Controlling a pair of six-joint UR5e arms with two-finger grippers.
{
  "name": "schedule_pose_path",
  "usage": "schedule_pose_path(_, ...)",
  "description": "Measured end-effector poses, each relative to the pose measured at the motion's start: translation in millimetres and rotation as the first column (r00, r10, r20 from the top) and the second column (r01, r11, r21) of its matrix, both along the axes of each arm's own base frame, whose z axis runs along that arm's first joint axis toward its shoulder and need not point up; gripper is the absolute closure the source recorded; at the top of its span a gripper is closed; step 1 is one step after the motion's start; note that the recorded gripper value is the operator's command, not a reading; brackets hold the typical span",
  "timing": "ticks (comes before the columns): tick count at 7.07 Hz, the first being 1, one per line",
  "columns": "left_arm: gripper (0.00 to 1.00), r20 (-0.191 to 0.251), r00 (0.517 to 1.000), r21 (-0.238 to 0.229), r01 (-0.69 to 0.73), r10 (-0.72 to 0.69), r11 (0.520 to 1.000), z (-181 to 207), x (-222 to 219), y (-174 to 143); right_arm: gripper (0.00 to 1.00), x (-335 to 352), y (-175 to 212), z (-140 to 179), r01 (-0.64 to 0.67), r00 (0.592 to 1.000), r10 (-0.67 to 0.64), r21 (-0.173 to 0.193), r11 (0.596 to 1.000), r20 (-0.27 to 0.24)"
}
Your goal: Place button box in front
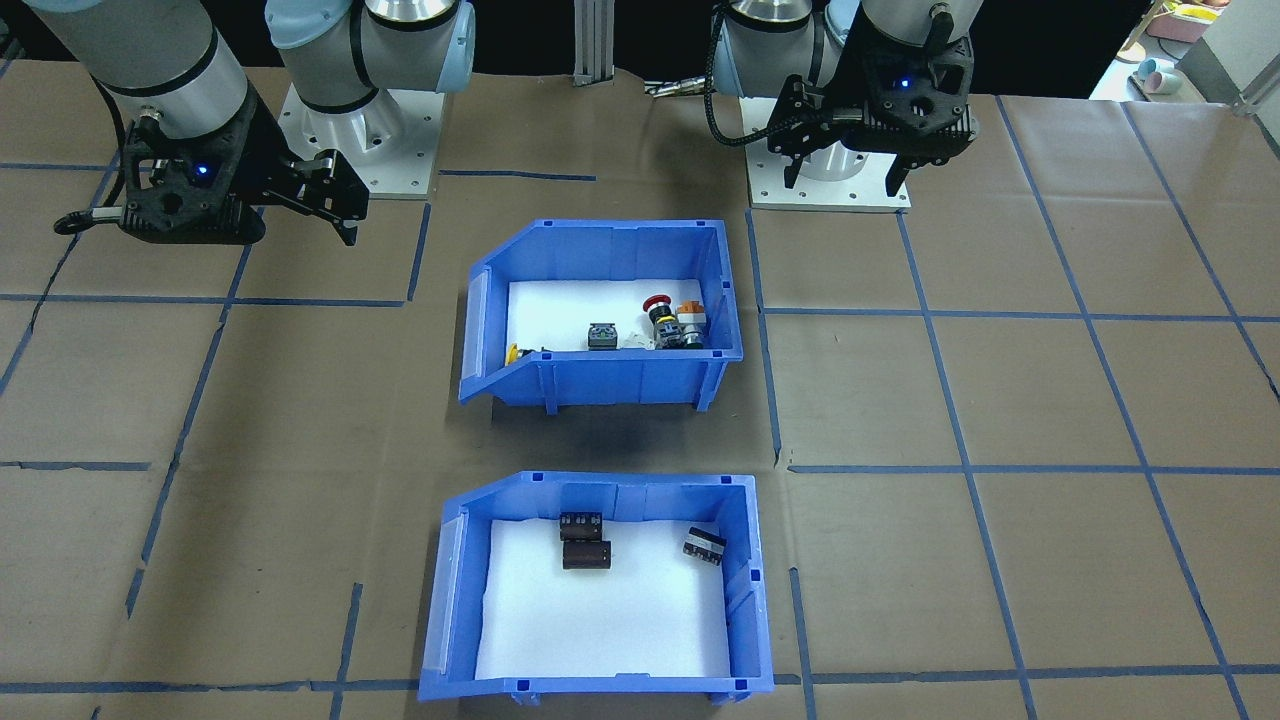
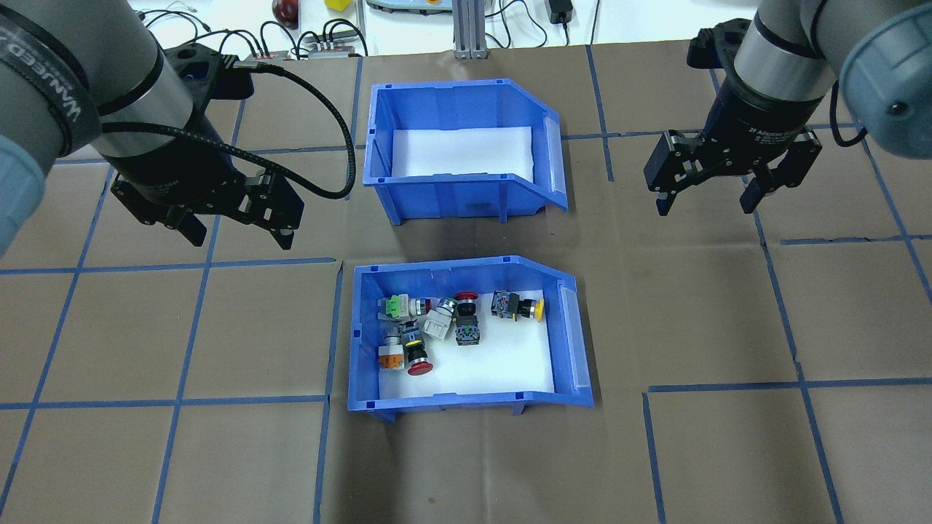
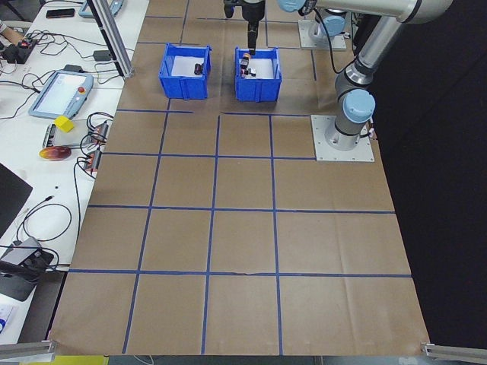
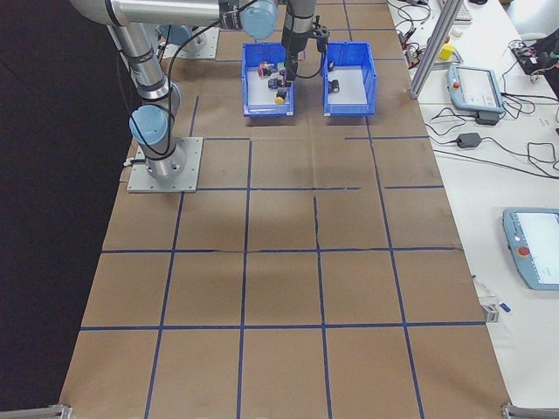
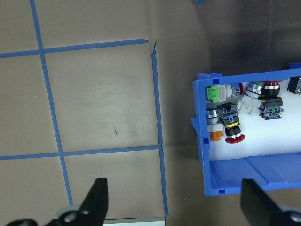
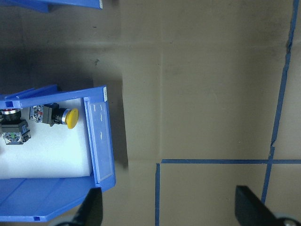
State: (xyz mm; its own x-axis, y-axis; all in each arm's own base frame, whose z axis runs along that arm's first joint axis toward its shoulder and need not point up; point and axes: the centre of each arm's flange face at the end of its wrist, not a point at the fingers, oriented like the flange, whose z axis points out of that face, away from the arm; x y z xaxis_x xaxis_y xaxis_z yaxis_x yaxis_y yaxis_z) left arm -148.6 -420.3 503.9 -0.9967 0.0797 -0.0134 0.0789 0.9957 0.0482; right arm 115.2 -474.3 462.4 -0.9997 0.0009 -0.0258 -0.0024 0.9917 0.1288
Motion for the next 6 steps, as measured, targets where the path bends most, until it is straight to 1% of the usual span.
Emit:
schedule_pose_path(4,0.01,0.005,1.0,-0.002,0.003,-0.003,1.0,0.4,0.8,2.1,0.0,0.0,-0.2,0.1,-0.001,1.0,0.001,-0.002,1.0,0.0)
schedule_pose_path(6,0.02,0.007,1.0,-0.003,-0.002,0.002,1.0,1.1,0.9,2.8,0.0,-0.1,-0.2,-0.9,-0.003,1.0,0.003,0.003,1.0,0.0)
